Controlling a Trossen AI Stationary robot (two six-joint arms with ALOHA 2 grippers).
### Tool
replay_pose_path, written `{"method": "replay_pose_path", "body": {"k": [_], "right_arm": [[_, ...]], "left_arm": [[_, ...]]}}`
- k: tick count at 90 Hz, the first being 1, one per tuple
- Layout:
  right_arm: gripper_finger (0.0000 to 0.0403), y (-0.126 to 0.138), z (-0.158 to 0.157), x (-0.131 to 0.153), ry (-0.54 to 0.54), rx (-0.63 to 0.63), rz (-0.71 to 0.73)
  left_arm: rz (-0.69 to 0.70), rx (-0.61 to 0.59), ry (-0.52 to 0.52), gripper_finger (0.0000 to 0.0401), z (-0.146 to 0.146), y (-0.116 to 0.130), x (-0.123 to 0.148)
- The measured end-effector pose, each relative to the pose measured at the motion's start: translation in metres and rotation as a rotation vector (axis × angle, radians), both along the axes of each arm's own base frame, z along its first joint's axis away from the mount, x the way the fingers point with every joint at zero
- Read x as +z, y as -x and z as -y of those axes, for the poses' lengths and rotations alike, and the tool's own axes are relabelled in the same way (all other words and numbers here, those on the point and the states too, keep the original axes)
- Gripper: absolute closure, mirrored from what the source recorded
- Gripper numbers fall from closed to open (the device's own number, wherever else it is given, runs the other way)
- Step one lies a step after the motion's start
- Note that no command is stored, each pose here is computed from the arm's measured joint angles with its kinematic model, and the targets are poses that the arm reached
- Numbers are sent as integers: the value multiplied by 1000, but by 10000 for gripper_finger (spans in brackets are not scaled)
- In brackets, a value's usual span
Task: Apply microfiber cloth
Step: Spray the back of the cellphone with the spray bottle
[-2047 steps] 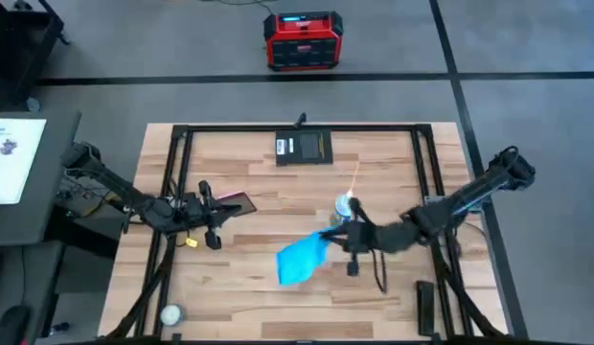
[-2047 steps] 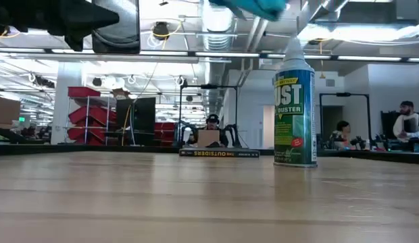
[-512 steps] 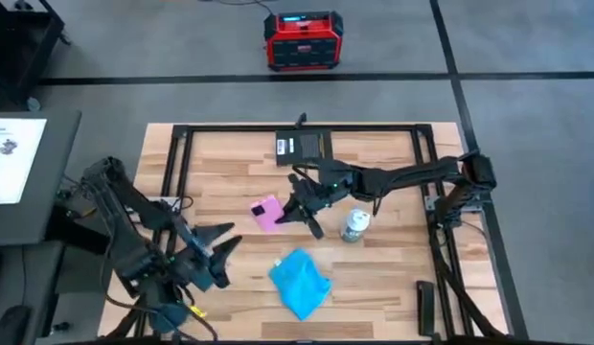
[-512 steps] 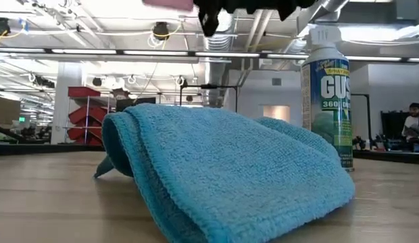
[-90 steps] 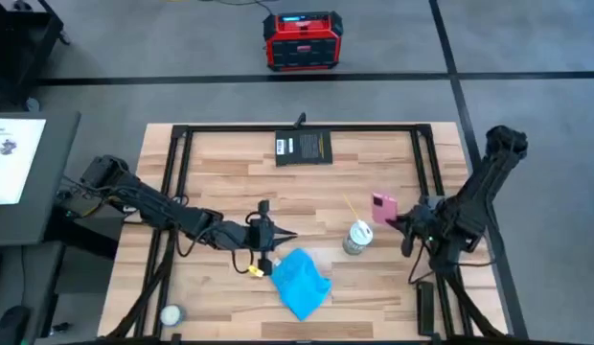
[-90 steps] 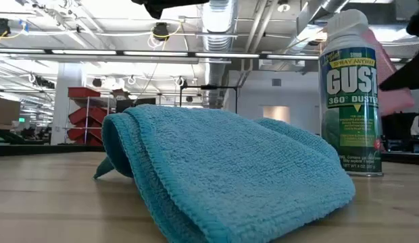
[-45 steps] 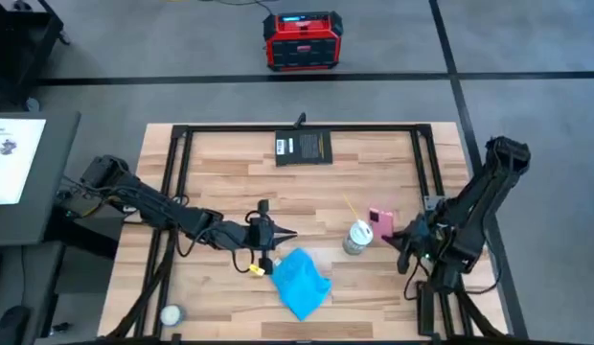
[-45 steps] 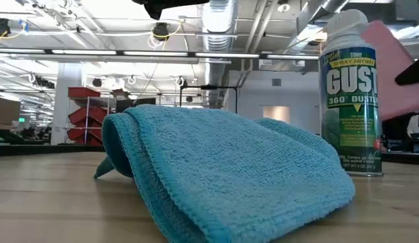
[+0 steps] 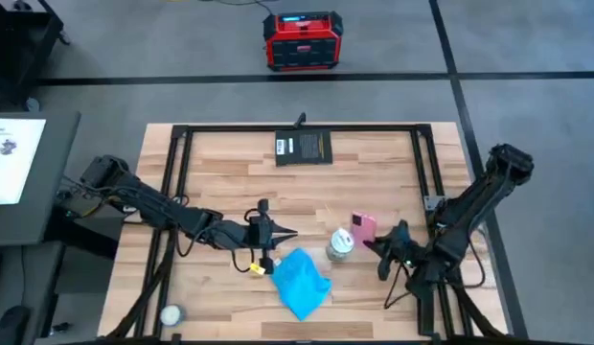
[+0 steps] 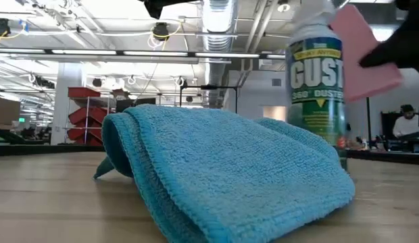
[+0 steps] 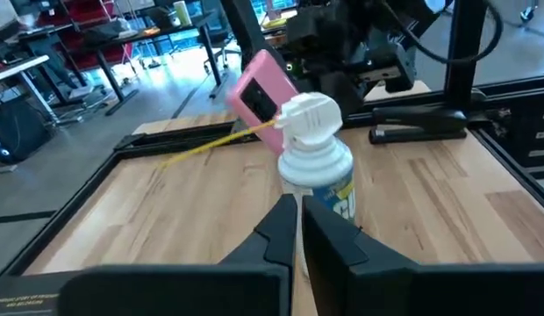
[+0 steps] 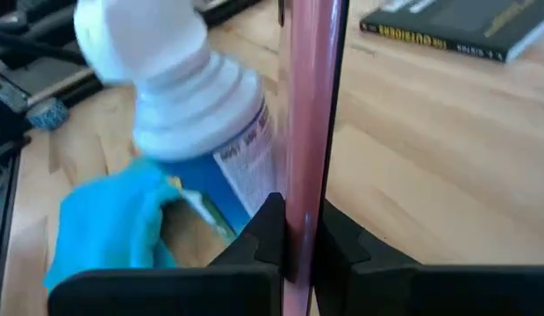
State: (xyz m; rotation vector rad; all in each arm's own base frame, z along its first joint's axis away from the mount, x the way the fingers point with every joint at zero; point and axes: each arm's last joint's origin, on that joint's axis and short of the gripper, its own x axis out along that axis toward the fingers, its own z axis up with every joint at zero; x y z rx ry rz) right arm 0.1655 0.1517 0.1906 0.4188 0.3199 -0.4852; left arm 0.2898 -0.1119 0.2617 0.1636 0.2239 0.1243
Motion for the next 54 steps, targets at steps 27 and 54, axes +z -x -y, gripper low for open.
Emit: {"method": "replay_pose_path", "body": {"k": [27, 54], "right_arm": [[393, -18, 36, 6, 174, -29, -167], [393, -20, 101, 40, 393, -14, -311]], "left_arm": [[33, 9, -17, 401, 4, 6, 8], [61, 16, 63, 401, 2, 9, 19]]}}
